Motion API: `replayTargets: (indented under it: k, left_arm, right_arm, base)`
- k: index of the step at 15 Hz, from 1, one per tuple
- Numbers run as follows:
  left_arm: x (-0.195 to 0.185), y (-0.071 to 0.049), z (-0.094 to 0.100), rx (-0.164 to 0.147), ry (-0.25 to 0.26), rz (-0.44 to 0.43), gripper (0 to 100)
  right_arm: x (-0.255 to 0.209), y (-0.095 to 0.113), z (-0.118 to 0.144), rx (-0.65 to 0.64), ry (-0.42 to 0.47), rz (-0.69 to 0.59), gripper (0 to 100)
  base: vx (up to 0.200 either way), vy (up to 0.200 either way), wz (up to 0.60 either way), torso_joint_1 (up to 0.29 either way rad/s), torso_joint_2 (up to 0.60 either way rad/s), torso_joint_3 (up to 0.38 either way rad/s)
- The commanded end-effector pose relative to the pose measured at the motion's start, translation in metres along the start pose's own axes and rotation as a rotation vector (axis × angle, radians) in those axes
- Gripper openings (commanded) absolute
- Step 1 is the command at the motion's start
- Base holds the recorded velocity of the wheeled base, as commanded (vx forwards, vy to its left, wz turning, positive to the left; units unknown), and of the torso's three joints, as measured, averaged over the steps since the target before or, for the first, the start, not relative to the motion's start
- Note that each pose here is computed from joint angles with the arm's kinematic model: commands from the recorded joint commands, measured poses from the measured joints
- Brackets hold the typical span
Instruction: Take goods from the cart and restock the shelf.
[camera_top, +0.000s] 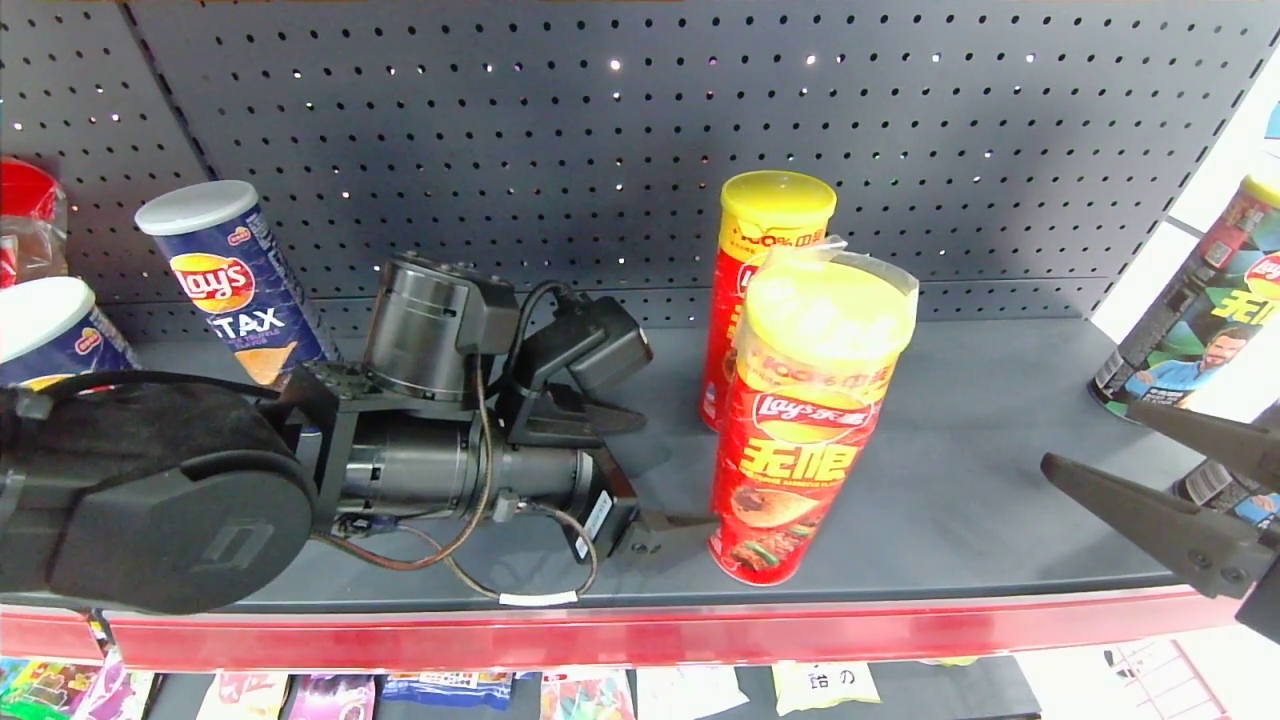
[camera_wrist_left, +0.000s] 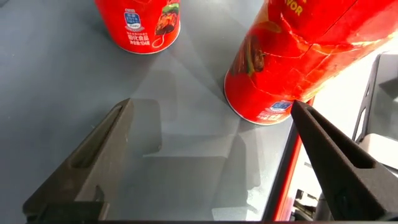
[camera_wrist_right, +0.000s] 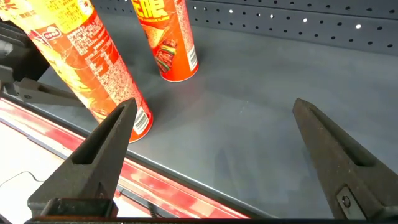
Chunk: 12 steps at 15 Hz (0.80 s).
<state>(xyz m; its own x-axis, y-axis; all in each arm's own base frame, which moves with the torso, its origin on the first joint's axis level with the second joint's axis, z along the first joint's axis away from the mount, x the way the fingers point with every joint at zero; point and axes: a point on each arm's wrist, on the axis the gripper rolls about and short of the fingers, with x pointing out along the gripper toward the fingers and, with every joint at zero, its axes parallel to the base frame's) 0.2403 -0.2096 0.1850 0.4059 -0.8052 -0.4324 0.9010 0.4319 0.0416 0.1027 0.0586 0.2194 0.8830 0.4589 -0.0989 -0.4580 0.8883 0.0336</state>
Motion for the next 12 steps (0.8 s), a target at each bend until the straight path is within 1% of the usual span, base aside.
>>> replayTargets:
  k: [1, 3, 6, 8, 9, 10, 11, 12]
  left_arm:
    - [0.001, 0.000, -0.001, -0.001, 0.002, -0.001, 100]
    - [-0.001, -0.001, -0.002, -0.003, 0.005, -0.001, 100]
    - [-0.019, -0.009, -0.010, -0.008, 0.015, -0.002, 100]
    - [-0.040, -0.016, -0.009, -0.005, -0.012, 0.010, 100]
    - [-0.055, -0.022, -0.008, -0.004, -0.036, 0.018, 100]
    - [-0.076, -0.031, -0.008, -0.008, -0.069, 0.024, 100]
    - [-0.094, -0.039, -0.009, -0.001, -0.095, 0.040, 100]
    - [-0.113, -0.046, -0.012, 0.000, -0.105, 0.066, 100]
  right_arm:
    - [0.000, 0.000, 0.000, 0.000, -0.001, 0.001, 100]
    - [0.000, 0.000, 0.000, 0.000, 0.001, 0.001, 100]
    - [0.000, 0.000, -0.004, -0.001, 0.014, 0.000, 100]
    - [-0.002, 0.000, -0.010, -0.003, 0.025, 0.000, 100]
    - [-0.008, -0.001, -0.014, -0.005, 0.024, 0.001, 100]
    - [-0.016, -0.001, -0.018, -0.007, 0.011, 0.002, 100]
    - [-0.024, -0.002, -0.021, -0.008, -0.004, 0.002, 100]
    - [-0.032, -0.002, -0.025, -0.010, -0.016, 0.003, 100]
  base:
    - [0.000, 0.000, 0.00, 0.000, 0.00, 0.000]
    - [0.000, 0.000, 0.00, 0.000, 0.00, 0.000]
    - [0.000, 0.000, 0.00, 0.000, 0.00, 0.000]
    - [0.000, 0.000, 0.00, 0.000, 0.00, 0.000]
    - [0.000, 0.000, 0.00, 0.000, 0.00, 0.000]
    - [0.000, 0.000, 0.00, 0.000, 0.00, 0.000]
    - [0.000, 0.000, 0.00, 0.000, 0.00, 0.000]
    - [0.000, 0.000, 0.00, 0.000, 0.00, 0.000]
